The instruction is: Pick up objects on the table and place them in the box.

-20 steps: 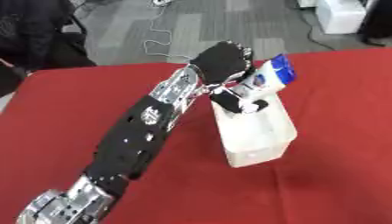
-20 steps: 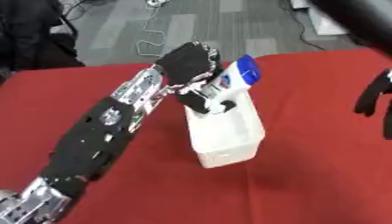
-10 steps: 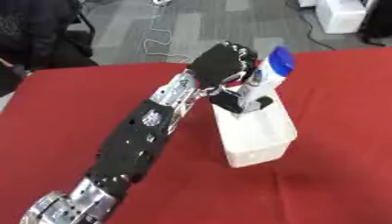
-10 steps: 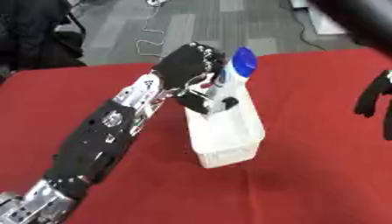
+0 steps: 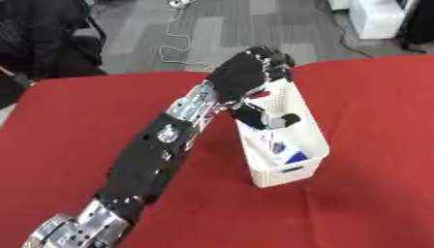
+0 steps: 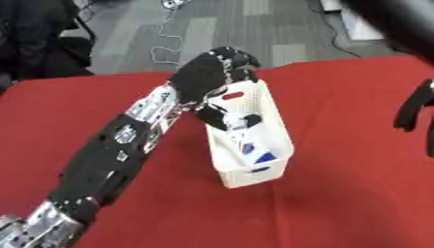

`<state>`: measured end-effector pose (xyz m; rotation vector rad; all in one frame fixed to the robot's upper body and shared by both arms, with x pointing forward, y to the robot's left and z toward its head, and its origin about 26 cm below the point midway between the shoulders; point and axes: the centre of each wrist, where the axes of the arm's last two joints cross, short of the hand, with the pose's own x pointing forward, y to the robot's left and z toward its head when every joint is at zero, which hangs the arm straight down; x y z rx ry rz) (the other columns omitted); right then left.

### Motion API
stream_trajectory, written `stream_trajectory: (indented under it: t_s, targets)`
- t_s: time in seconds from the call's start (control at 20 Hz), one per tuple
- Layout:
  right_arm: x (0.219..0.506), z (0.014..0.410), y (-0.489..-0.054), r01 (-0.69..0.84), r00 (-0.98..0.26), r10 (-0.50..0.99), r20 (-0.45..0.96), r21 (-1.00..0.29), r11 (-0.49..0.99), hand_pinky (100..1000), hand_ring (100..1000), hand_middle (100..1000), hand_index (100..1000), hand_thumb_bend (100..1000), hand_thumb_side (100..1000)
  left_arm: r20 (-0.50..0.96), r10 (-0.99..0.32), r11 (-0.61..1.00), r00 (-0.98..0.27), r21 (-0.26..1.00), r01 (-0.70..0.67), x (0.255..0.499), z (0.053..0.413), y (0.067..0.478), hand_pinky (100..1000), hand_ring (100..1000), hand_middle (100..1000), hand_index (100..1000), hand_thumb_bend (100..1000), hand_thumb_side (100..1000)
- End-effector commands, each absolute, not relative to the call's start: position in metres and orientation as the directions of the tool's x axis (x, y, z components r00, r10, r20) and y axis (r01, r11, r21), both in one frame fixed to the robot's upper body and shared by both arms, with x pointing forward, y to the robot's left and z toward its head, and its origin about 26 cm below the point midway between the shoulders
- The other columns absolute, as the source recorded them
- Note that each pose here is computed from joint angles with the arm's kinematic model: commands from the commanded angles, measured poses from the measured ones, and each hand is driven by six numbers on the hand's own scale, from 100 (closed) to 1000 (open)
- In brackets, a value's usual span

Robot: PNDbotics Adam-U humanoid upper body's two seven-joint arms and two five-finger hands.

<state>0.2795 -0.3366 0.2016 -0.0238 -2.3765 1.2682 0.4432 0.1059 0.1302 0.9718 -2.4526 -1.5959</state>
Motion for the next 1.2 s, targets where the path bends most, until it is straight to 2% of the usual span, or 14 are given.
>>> stream_trajectory:
  t_s: [0.05, 0.2, 0.35, 0.45, 0.55, 0.6, 0.65, 1.0, 1.15, 1.2]
  targets:
    - [0.279, 0.212, -0.338, -0.117, -0.97, 0.152, 0.189, -0.914, 0.388, 336, 473, 506, 314, 188, 1000, -0.304, -0.539, 0.272, -0.786, 0.82, -0.503, 0.446, 0.142, 0.11, 712, 762, 729, 700, 356, 1000]
    - [0.279, 0.212, -0.338, -0.116, -0.97, 0.153, 0.189, -0.914, 0.388, 336, 473, 506, 313, 188, 1000, -0.303, -0.547, 0.27, -0.781, 0.819, -0.507, 0.447, 0.143, 0.114, 707, 753, 722, 701, 357, 1000]
    - [0.279, 0.212, -0.339, -0.115, -0.969, 0.16, 0.189, -0.915, 0.388, 336, 473, 507, 315, 185, 1000, -0.292, -0.568, 0.286, -0.77, 0.807, -0.516, 0.446, 0.147, 0.125, 665, 727, 701, 695, 354, 1000]
    - [0.278, 0.212, -0.34, -0.115, -0.968, 0.165, 0.192, -0.915, 0.387, 336, 473, 507, 315, 188, 1000, -0.261, -0.579, 0.342, -0.773, 0.783, -0.52, 0.443, 0.155, 0.137, 556, 655, 649, 672, 351, 1000]
    - [0.278, 0.212, -0.341, -0.117, -0.966, 0.171, 0.194, -0.918, 0.379, 335, 473, 507, 315, 188, 1000, -0.178, -0.566, 0.471, -0.805, 0.733, -0.492, 0.436, 0.163, 0.149, 496, 613, 614, 672, 362, 1000]
    - [0.277, 0.211, -0.342, -0.116, -0.965, 0.176, 0.194, -0.918, 0.378, 335, 473, 508, 333, 188, 1000, -0.129, -0.558, 0.529, -0.82, 0.706, -0.471, 0.432, 0.165, 0.157, 479, 602, 606, 675, 311, 1000]
    - [0.277, 0.211, -0.342, -0.115, -0.964, 0.179, 0.195, -0.918, 0.379, 335, 473, 509, 346, 187, 1000, -0.091, -0.548, 0.569, -0.832, 0.688, -0.45, 0.429, 0.169, 0.163, 464, 591, 595, 672, 370, 1000]
    - [0.273, 0.202, -0.347, -0.12, -0.949, 0.224, 0.221, -0.912, 0.392, 329, 474, 511, 358, 192, 1000, 0.164, -0.529, 0.776, -0.833, 0.491, -0.396, 0.376, 0.18, 0.222, 365, 488, 508, 660, 391, 978]
    - [0.27, 0.195, -0.349, -0.124, -0.939, 0.25, 0.237, -0.91, 0.397, 326, 472, 511, 363, 195, 1000, 0.261, -0.501, 0.832, -0.825, 0.408, -0.376, 0.35, 0.175, 0.233, 340, 462, 491, 669, 401, 974]
    - [0.269, 0.192, -0.35, -0.125, -0.935, 0.258, 0.242, -0.909, 0.399, 324, 470, 508, 361, 192, 1000, 0.284, -0.489, 0.847, -0.825, 0.382, -0.37, 0.341, 0.175, 0.235, 338, 456, 490, 669, 416, 1000]
